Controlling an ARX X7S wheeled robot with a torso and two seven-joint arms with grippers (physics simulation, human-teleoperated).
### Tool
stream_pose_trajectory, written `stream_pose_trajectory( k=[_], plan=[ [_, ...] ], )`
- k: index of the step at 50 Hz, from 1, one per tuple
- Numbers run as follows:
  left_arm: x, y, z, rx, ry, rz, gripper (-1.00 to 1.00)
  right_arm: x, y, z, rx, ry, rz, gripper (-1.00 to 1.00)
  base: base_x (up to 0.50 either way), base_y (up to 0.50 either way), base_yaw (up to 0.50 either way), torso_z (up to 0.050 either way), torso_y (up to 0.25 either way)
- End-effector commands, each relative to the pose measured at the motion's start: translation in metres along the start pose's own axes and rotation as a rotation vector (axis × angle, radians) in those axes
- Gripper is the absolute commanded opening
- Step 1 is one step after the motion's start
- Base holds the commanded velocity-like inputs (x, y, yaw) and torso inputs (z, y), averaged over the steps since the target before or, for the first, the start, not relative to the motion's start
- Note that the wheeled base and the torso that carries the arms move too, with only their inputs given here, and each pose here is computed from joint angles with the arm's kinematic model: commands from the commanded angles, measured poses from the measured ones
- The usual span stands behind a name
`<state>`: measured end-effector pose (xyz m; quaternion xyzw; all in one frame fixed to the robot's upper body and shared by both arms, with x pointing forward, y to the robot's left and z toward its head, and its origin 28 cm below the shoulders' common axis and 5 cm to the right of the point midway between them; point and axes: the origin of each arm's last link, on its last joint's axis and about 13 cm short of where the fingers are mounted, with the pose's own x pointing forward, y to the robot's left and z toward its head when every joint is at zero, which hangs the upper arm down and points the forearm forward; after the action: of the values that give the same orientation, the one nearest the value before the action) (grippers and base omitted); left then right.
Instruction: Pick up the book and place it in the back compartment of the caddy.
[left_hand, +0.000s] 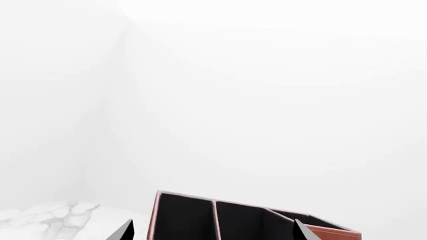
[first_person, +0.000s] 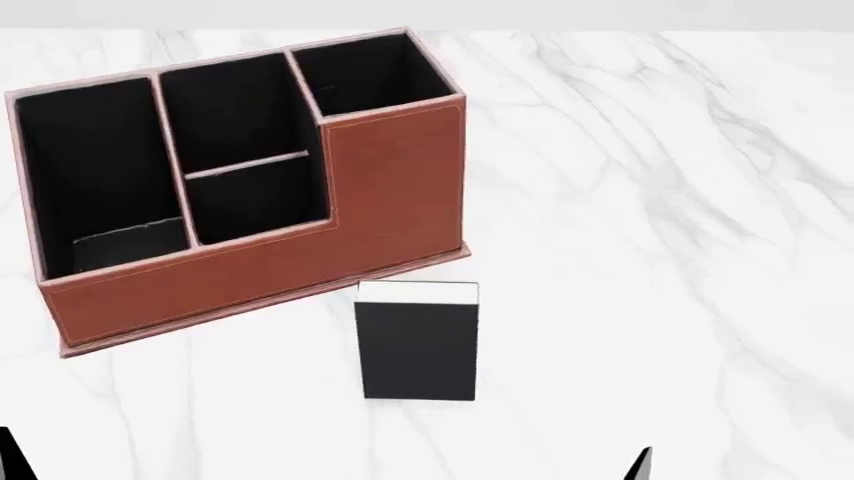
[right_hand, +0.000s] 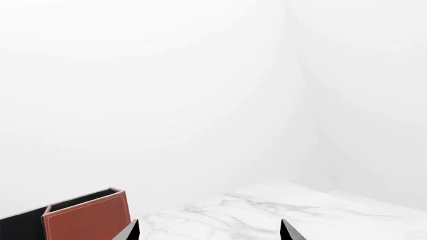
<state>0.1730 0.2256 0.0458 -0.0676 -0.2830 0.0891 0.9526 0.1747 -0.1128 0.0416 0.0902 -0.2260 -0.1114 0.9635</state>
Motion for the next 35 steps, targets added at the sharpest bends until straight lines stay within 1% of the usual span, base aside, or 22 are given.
stream_pose_trajectory(
  k=[1,6,18,35],
  plan=[
    [0.0006,-0.0001,-0.0003,0.0,0.001,0.0,1.0,0.0006,-0.0001,-0.0002,0.001,0.0,-0.001,1.0,0.0,-0.14,0.0,0.0,0.0],
    [0.0005,-0.0002,-0.0004,0.0,0.002,-0.002,1.0,0.0003,-0.0005,0.0002,0.004,-0.008,-0.004,1.0,0.0,-0.11,0.0,0.0,0.0],
    [0.0005,-0.0003,-0.0001,0.001,0.002,-0.001,1.0,-0.0019,-0.0005,0.0027,0.001,-0.051,-0.004,1.0,0.0,0.0,0.0,0.0,0.0],
    [0.0008,0.0002,-0.0001,0.002,-0.001,0.002,1.0,-0.0033,0.0002,0.0034,0.003,-0.061,0.004,1.0,0.08,0.0,0.0,0.0,0.0]
  ],
)
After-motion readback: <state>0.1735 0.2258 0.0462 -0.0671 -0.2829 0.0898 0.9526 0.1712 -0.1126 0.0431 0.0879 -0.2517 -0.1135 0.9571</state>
